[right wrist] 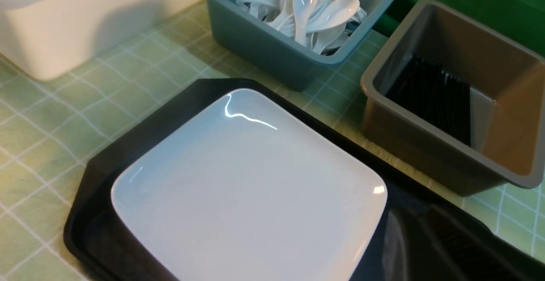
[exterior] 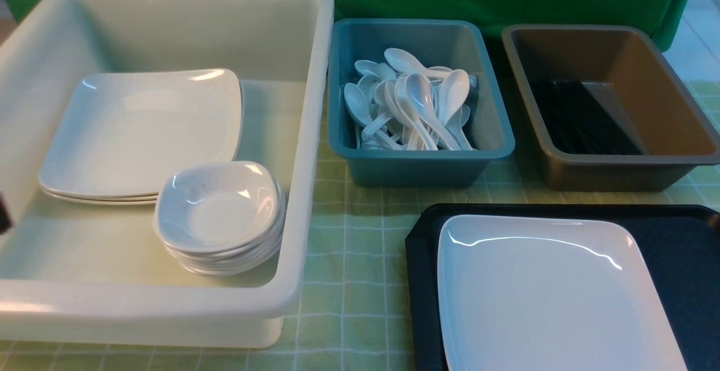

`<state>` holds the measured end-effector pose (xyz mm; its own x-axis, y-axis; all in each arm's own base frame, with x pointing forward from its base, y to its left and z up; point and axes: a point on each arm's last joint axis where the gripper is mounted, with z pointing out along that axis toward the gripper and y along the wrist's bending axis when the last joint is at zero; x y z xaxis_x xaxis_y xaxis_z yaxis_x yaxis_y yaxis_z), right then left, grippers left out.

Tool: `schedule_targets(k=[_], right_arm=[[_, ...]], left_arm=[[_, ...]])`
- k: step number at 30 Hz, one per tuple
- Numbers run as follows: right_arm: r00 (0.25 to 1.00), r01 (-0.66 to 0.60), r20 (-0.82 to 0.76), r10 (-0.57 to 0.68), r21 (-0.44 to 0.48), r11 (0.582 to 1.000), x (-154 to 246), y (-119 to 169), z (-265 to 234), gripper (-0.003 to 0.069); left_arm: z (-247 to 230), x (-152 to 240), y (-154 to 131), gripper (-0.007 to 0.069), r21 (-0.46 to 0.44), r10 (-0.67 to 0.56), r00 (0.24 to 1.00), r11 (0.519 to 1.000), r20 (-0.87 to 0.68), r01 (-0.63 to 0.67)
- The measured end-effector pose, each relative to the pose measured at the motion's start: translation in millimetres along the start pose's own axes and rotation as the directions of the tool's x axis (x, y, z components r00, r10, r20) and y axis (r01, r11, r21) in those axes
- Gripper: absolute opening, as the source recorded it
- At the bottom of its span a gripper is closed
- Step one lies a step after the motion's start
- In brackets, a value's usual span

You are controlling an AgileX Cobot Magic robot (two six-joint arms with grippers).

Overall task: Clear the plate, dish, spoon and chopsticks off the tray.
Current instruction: Use the left arm to grab a plate from the dinner plate

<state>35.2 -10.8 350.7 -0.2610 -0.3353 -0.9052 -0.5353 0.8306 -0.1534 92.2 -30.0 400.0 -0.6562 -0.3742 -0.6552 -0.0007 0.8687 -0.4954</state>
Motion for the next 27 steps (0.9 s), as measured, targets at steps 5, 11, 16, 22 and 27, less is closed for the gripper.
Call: schedule_targets(k=[5, 11, 16, 22, 27], right_arm=[[1.000, 0.000, 0.000, 0.000, 0.000, 1.000, 0, 0, 0, 0.0050], [1.000, 0.001, 0.000, -0.001, 0.001, 1.000, 0, 0, 0, 0.0053], [1.000, 0.002, 0.000, -0.002, 0.002, 1.000, 0, 0, 0, 0.0061], [1.000, 0.002, 0.000, -0.002, 0.002, 1.000, 0, 0, 0, 0.0066], [1.000, 0.002, 0.000, -0.002, 0.002, 1.000, 0, 0, 0, 0.0071]], left_arm=[[71, -24, -28, -0.0020, 0.362, 0.108, 0.941, 0.932, -0.321, 0.017], [168, -6, -53, -0.0017, 0.401, 0.197, 0.779, 0.913, -0.595, 0.074], [212, 34, -98, -0.0007, 0.373, 0.311, 0.656, 0.927, -0.688, -0.048], [254, 50, -135, 0.0076, 0.300, 0.365, 0.604, 0.930, -0.708, -0.210], [300, 43, -165, 0.0238, 0.282, 0.443, 0.607, 0.895, -0.659, -0.347]])
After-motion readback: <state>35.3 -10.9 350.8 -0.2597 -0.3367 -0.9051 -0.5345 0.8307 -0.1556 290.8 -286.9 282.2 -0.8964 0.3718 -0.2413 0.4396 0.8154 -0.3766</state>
